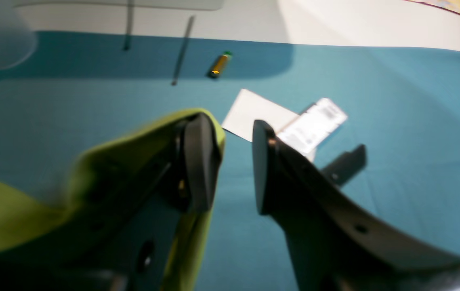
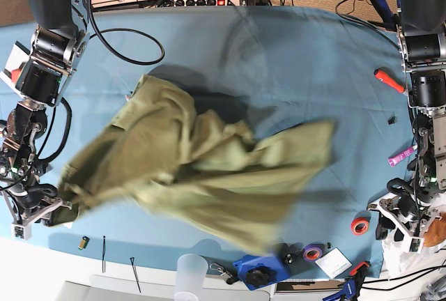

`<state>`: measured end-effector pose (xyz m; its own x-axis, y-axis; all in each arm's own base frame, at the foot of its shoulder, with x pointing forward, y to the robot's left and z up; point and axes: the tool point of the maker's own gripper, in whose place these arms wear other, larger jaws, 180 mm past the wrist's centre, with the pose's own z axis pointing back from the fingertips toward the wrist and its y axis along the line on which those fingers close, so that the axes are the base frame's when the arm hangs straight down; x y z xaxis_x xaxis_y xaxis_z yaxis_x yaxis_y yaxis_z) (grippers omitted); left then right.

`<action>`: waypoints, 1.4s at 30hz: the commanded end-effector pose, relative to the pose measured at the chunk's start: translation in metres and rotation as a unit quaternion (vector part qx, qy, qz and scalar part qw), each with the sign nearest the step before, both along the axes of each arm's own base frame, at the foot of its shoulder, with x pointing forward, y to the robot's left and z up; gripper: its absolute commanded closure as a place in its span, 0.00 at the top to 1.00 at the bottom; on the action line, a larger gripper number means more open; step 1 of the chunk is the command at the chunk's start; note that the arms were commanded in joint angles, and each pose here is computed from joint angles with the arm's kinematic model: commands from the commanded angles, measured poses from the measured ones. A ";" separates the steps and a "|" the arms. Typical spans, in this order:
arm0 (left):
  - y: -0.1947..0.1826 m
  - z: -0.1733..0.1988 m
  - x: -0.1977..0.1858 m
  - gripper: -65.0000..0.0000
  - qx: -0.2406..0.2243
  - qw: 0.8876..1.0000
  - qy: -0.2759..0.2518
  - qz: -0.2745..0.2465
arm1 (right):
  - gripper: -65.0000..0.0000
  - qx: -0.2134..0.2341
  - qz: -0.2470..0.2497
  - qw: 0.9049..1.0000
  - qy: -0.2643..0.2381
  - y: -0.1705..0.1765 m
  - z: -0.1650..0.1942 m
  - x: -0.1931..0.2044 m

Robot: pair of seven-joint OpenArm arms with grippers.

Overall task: Layout the t-shirt on the table in an organized manner, then fold the t-shirt properly
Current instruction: 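Release the t-shirt from both grippers, then move both grippers to grasp the t-shirt at two separate edges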

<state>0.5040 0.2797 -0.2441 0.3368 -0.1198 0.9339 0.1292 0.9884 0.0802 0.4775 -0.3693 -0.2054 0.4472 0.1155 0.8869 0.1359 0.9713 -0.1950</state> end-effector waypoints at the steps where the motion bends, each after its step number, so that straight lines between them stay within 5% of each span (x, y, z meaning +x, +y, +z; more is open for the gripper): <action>1: 0.008 0.034 0.010 0.45 0.001 0.999 -0.045 0.006 | 0.27 -0.008 -0.003 0.998 -0.054 -0.007 0.039 0.008; 9: 0.008 0.038 0.011 0.45 0.001 0.999 -0.048 0.006 | 0.27 -0.005 -0.008 0.999 -0.044 -0.008 0.044 0.010; 17: 0.008 0.038 0.011 0.45 0.001 0.999 -0.048 0.006 | 0.27 0.015 -0.042 0.998 0.034 -0.015 0.016 -0.005; 27: 0.008 0.037 0.011 0.45 0.002 0.999 -0.047 0.006 | 0.27 -0.013 -0.052 0.998 0.016 -0.023 0.025 -0.003; 35: 0.004 0.001 -0.012 0.37 -0.002 0.995 0.100 0.003 | 0.27 0.050 -0.027 0.996 0.065 -0.002 0.011 -0.011; 42: -0.024 0.018 -0.048 0.34 -0.030 0.987 0.143 -0.070 | 0.27 0.039 0.002 0.999 -0.009 0.009 0.065 -0.033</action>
<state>0.4496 0.2499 -0.2439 0.6065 -0.1310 0.7843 0.2789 0.9587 -0.0556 0.4426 -0.3536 -0.1614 0.4791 0.0350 0.8771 0.1216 0.9869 -0.1058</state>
